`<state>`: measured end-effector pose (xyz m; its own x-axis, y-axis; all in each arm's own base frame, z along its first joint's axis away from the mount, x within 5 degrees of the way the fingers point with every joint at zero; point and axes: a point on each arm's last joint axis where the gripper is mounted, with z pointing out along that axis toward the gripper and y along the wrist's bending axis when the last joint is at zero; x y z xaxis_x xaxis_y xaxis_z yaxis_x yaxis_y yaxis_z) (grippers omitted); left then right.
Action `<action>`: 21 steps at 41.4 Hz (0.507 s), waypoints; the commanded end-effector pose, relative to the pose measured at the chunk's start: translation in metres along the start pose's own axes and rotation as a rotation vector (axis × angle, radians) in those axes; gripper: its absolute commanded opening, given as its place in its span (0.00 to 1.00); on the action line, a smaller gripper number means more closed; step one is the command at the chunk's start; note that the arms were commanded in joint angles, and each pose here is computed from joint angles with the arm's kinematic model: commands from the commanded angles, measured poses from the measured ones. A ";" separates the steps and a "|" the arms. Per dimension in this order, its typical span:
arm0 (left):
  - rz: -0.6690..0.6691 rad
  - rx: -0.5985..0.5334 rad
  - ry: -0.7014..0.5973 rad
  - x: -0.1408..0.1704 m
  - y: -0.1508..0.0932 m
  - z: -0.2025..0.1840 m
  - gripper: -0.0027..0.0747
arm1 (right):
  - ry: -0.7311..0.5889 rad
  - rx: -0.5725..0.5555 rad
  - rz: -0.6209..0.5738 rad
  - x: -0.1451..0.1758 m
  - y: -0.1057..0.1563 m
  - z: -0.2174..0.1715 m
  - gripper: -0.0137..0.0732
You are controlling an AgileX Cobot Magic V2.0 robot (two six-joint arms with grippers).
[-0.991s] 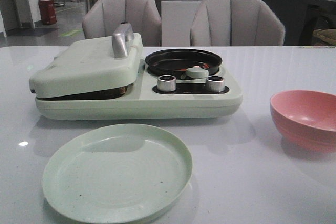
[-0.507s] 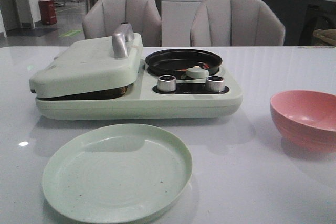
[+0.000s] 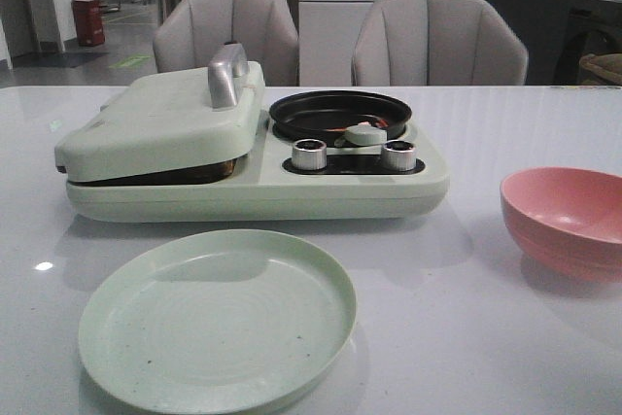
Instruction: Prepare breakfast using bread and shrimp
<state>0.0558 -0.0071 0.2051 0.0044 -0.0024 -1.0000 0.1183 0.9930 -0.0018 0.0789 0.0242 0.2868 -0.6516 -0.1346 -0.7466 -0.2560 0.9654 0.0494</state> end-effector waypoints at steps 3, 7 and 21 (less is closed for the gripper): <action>-0.023 -0.016 -0.096 -0.001 0.001 -0.001 0.16 | -0.086 -0.001 -0.001 -0.012 0.000 -0.005 0.18; -0.023 -0.016 -0.096 -0.001 0.001 -0.001 0.16 | -0.086 -0.001 -0.001 -0.012 0.000 -0.005 0.18; -0.034 -0.014 -0.099 -0.001 0.001 -0.001 0.16 | -0.086 -0.001 -0.001 -0.012 0.000 -0.005 0.18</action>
<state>0.0559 -0.0066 0.2063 0.0163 -0.0112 -0.9998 0.1134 0.9935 -0.0093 0.0789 0.0242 0.2868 -0.6516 -0.1346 -0.7466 -0.2560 0.9654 0.0494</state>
